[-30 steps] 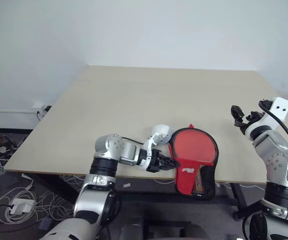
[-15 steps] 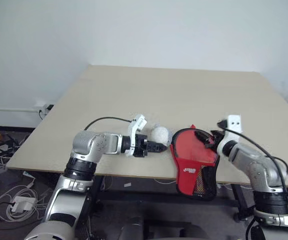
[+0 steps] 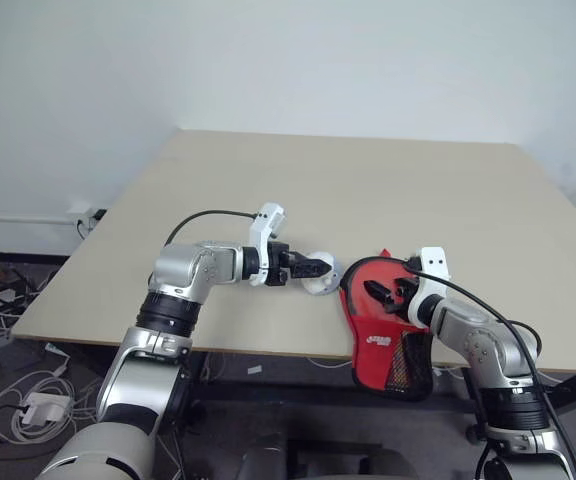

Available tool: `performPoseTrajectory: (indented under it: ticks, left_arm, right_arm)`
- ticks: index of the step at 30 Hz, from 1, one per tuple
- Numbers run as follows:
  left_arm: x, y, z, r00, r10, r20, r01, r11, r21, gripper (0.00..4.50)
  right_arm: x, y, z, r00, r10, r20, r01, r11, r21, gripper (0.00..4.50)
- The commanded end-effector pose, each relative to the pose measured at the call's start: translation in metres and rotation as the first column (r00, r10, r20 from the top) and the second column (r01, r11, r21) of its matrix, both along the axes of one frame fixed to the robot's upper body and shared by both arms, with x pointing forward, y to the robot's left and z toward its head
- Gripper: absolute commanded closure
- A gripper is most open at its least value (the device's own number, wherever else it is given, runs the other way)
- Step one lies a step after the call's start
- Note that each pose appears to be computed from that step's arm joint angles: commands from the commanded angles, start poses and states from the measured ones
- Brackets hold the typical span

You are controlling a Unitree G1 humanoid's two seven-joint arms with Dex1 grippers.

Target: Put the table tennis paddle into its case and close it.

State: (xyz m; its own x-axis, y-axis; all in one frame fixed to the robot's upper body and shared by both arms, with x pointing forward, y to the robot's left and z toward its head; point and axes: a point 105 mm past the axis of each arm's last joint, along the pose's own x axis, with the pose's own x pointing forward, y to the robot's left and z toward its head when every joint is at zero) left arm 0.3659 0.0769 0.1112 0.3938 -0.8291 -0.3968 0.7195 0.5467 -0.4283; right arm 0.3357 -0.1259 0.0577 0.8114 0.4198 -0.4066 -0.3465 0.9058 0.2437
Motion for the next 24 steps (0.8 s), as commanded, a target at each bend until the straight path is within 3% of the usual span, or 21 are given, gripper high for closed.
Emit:
performPoseTrajectory:
  ticks: [1, 6, 12, 24]
  left_arm:
    - [0.008, -0.005, 0.019, 0.995, -0.025, 0.1, 0.024, 1.0, 0.014, 0.43]
    - [0.012, -0.008, 0.014, 0.992, -0.039, 0.123, 0.033, 0.998, 0.049, 0.43]
    - [0.009, -0.012, -0.016, 0.991, -0.091, 0.093, 0.076, 0.985, 0.154, 0.43]
    - [-0.003, -0.029, -0.067, 0.993, -0.115, 0.011, 0.11, 0.971, 0.213, 0.43]
  right_arm:
    - [0.001, 0.002, -0.008, 1.0, 0.013, 0.01, -0.012, 0.998, -0.057, 0.77]
    - [0.0, 0.006, -0.015, 1.0, 0.019, -0.009, -0.019, 0.998, -0.061, 2.56]
    - [0.002, 0.008, -0.017, 1.0, 0.024, -0.014, -0.025, 0.998, -0.066, 2.56]
    - [0.005, 0.004, -0.021, 1.0, -0.014, -0.021, 0.012, 0.997, -0.081, 2.56]
